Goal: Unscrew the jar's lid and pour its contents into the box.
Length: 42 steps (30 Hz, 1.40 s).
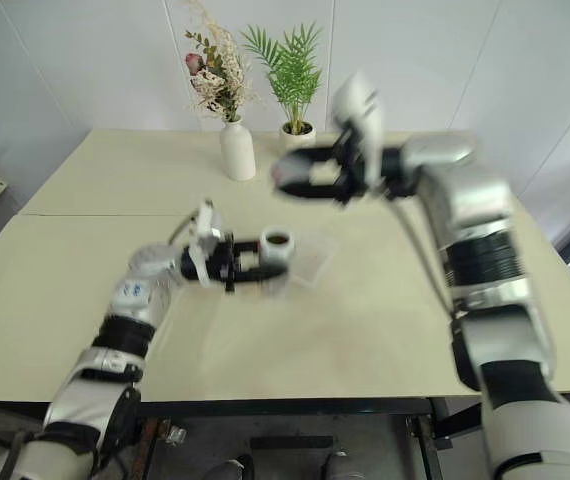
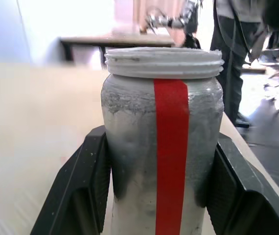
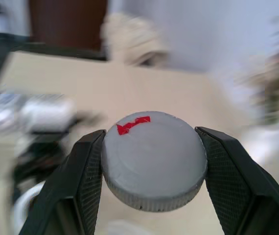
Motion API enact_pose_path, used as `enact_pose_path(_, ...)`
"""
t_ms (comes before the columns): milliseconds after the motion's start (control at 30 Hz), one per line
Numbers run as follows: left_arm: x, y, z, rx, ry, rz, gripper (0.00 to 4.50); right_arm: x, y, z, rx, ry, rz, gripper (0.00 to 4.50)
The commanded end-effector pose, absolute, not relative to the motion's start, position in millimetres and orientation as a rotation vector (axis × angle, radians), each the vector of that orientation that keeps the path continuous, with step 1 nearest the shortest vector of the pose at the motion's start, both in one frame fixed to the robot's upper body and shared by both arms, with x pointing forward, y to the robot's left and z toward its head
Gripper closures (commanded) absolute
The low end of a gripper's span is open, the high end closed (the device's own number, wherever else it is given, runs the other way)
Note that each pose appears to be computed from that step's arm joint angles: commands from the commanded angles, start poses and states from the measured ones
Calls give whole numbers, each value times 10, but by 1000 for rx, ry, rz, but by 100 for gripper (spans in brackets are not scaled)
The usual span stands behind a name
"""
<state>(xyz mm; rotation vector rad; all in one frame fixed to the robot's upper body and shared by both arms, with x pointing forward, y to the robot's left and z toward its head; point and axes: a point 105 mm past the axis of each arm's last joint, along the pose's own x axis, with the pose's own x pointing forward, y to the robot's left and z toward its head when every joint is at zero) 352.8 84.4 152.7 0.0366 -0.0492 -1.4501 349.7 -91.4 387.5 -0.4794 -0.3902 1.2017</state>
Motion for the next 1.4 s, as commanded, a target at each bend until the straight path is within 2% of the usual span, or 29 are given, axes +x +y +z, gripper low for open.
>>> enact_pose_path(33,3519,763,1789,94,-143,-1483,234,3466,-856,3876,-482,-420,1221,194)
enact_pose_path(333,3541,787,1830,102,-163,-1465,234,3469,-873,3764,-471,-385,1217,194)
enact_pose_path(600,3549,856,2178,140,-283,-1430,234,3535,-1202,3328,-433,-234,1081,194)
enact_pose_path(900,3521,949,2419,149,-338,-1392,234,3509,-1547,3018,-410,-120,928,194)
enact_pose_path(1133,3618,1070,2738,175,-413,-1315,234,3435,-1707,2479,-382,37,846,194)
enact_pose_path(1400,3809,1080,2824,213,-448,-1255,234,3596,-1915,1977,-356,143,671,194)
